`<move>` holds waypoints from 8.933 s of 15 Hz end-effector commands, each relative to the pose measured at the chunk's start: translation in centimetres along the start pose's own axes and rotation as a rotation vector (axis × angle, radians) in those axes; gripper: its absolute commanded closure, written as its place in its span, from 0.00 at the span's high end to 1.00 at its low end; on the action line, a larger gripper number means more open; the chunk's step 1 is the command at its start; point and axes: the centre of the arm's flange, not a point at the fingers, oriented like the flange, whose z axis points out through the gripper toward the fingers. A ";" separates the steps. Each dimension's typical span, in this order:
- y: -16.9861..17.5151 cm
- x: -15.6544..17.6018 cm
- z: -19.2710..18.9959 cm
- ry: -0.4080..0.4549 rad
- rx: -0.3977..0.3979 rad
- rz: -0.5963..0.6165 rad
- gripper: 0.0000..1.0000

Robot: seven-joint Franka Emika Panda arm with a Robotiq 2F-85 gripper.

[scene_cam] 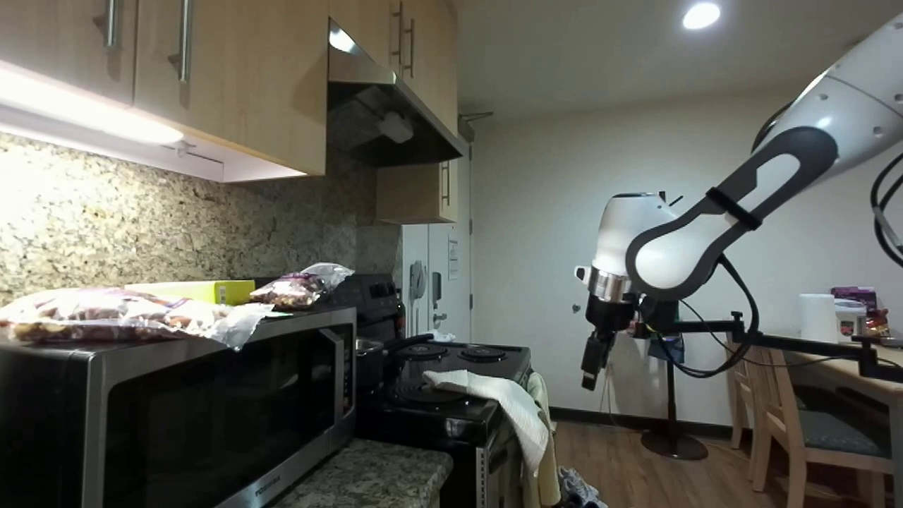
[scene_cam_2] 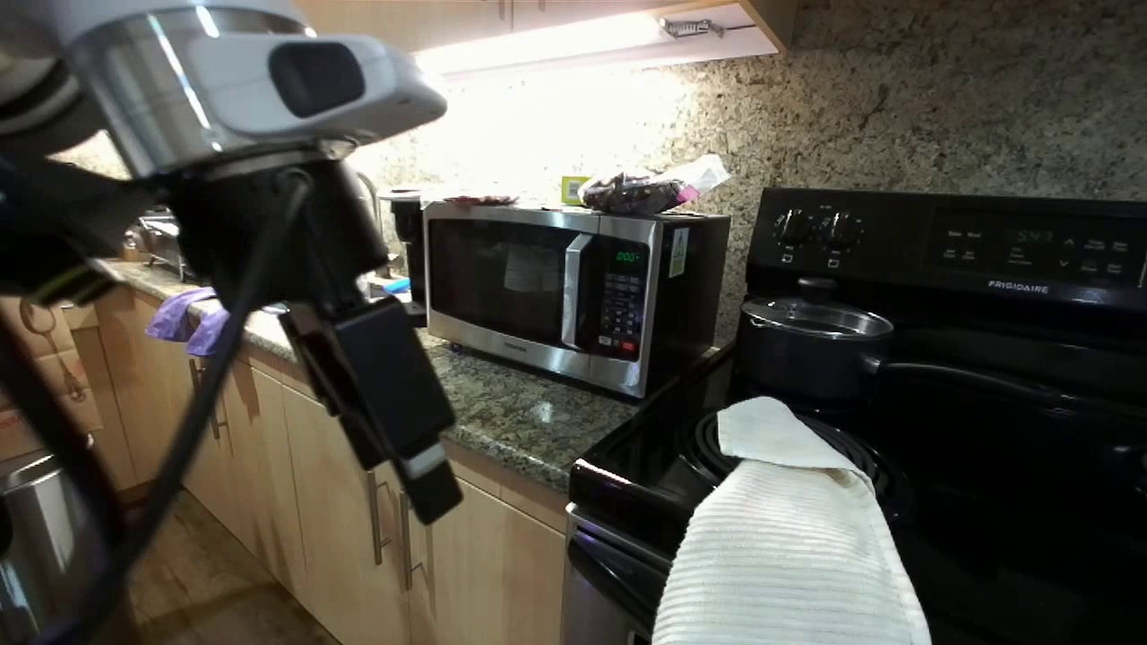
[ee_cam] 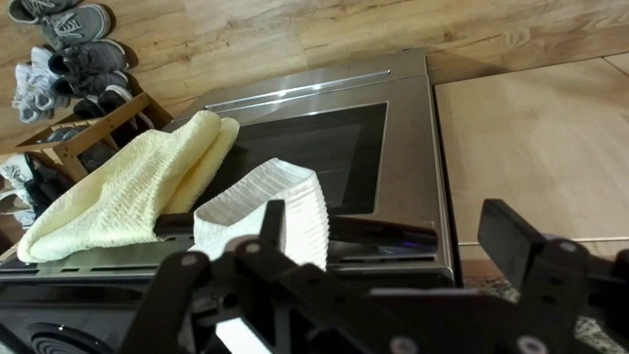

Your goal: Remove the towel from the stove and hang it on the oven door

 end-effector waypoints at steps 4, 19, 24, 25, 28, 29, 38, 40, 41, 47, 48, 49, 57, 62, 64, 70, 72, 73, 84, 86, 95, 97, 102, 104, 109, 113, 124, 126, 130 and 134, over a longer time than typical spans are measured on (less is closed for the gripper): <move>2.1 7.6 6.2 0.075 -0.064 0.046 1.00; 1.7 11.6 18.7 0.245 -0.101 0.120 1.00; 2.8 12.7 19.7 0.284 -0.135 0.092 0.95; 3.2 12.9 19.8 0.288 -0.139 0.092 0.74; 3.7 13.0 20.2 0.286 -0.135 0.086 0.63; 3.8 13.1 20.3 0.287 -0.131 0.088 0.56; 4.0 12.5 15.6 0.260 -0.127 0.101 0.08; 4.1 12.4 12.7 0.235 -0.122 0.116 0.06; 3.9 12.4 11.2 0.230 -0.118 0.108 0.09; 2.5 12.1 3.1 0.215 -0.177 0.083 0.09; 3.3 11.8 2.6 0.197 -0.216 0.100 0.09; 4.2 11.1 2.0 0.164 -0.261 0.129 0.09; 7.6 6.8 3.2 0.028 -0.393 0.287 0.09; 5.0 7.2 5.9 0.056 -0.350 0.274 0.09; 4.3 7.6 6.8 0.084 -0.342 0.273 0.09; 4.5 8.7 6.8 0.234 -0.390 0.283 0.09; 5.6 9.2 5.5 0.298 -0.415 0.329 0.09; 6.3 9.3 5.1 0.312 -0.424 0.348 0.09; 0.2 8.9 12.3 0.301 -0.328 0.330 0.09; -0.5 8.9 13.4 0.280 -0.315 0.310 0.09; 2.3 6.0 18.5 0.120 -0.329 0.377 0.09; 5.0 6.2 17.1 0.147 -0.352 0.439 0.09; 8.4 7.7 11.6 0.298 -0.392 0.466 0.09; 8.3 8.8 9.9 0.356 -0.408 0.441 0.09; 6.4 10.7 9.4 0.385 -0.403 0.337 0.09; 4.6 11.3 12.8 0.328 -0.398 0.273 0.09; 3.4 11.8 20.9 0.192 -0.390 0.199 0.09; 3.6 12.1 20.2 0.218 -0.397 0.214 0.09; 5.2 13.1 18.1 0.271 -0.396 0.253 0.09; 6.0 13.5 18.1 0.282 -0.379 0.280 0.09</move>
